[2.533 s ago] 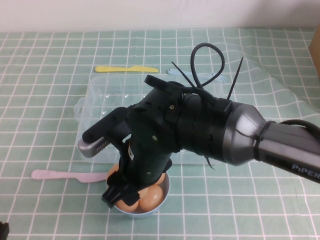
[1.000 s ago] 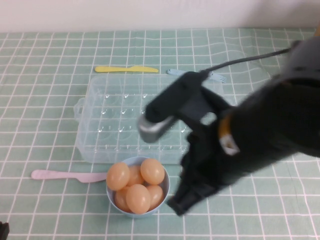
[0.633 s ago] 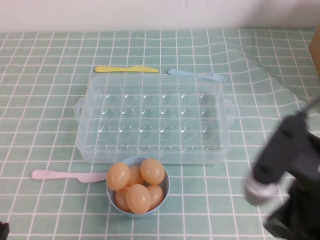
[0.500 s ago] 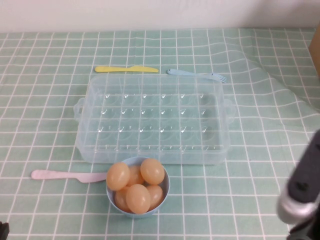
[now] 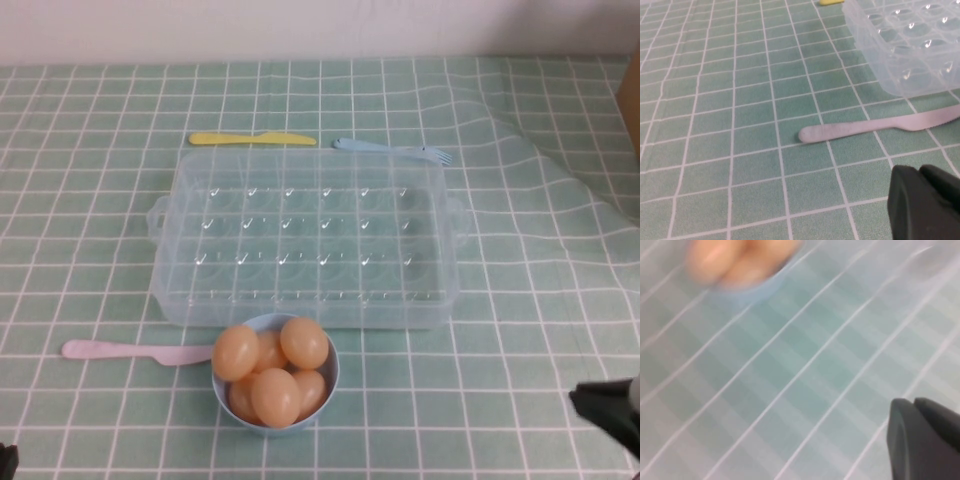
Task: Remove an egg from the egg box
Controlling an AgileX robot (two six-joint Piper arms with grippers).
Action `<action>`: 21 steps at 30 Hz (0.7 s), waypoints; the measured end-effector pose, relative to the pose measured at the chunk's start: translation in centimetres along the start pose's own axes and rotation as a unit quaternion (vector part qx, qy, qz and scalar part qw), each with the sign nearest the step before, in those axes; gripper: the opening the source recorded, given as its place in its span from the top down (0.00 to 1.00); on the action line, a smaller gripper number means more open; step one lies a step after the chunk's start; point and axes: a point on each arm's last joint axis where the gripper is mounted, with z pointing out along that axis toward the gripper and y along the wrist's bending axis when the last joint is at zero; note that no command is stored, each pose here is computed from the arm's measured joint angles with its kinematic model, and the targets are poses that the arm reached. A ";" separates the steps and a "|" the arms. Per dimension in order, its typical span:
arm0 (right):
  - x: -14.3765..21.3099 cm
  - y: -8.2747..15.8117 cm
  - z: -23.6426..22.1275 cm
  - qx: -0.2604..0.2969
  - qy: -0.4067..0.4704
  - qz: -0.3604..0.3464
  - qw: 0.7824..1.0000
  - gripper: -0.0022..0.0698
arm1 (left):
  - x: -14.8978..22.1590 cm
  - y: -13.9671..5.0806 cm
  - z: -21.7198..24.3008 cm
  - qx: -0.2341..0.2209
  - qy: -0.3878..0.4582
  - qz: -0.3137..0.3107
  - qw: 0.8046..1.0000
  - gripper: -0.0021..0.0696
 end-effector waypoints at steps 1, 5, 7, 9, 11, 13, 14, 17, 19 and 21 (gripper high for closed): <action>0.6 -0.9 0.3 0.021 -0.029 0.024 0.999 0.99 | 0.0 0.0 0.0 0.000 0.000 0.000 1.000 0.98; 4.3 -3.8 0.8 0.106 -0.141 0.123 0.977 0.99 | 0.0 0.0 0.0 0.000 0.000 0.000 1.000 0.98; 6.2 -4.5 0.4 0.147 -0.183 0.149 0.961 0.99 | 0.0 0.0 0.0 0.000 0.000 0.000 1.000 0.98; 8.0 -4.7 -0.1 0.184 -0.219 0.166 0.944 0.99 | 0.0 0.0 0.0 0.000 0.000 0.000 1.000 0.98; 9.5 -4.7 -0.4 0.207 -0.242 0.183 0.930 0.99 | 0.0 0.0 0.0 0.000 0.000 0.000 1.000 0.98; 10.7 -4.5 -0.7 0.223 -0.260 0.196 0.919 0.99 | 0.0 0.0 0.0 0.000 0.000 0.000 1.000 0.98; 11.1 -4.4 -0.8 0.231 -0.266 0.198 0.915 0.99 | 0.0 0.0 0.0 0.000 0.000 0.000 1.000 0.98; 12.0 -4.2 -1.3 0.248 -0.272 0.209 0.906 0.99 | 0.0 0.0 0.0 0.000 0.000 0.000 1.000 0.98; 12.5 -4.0 -1.5 0.255 -0.270 0.212 0.904 0.99 | 0.0 0.0 0.0 0.000 0.000 0.000 1.000 0.98; 12.8 -3.7 -1.8 0.259 -0.274 0.209 0.902 0.99 | 0.0 0.0 0.0 0.000 0.000 0.000 1.000 0.98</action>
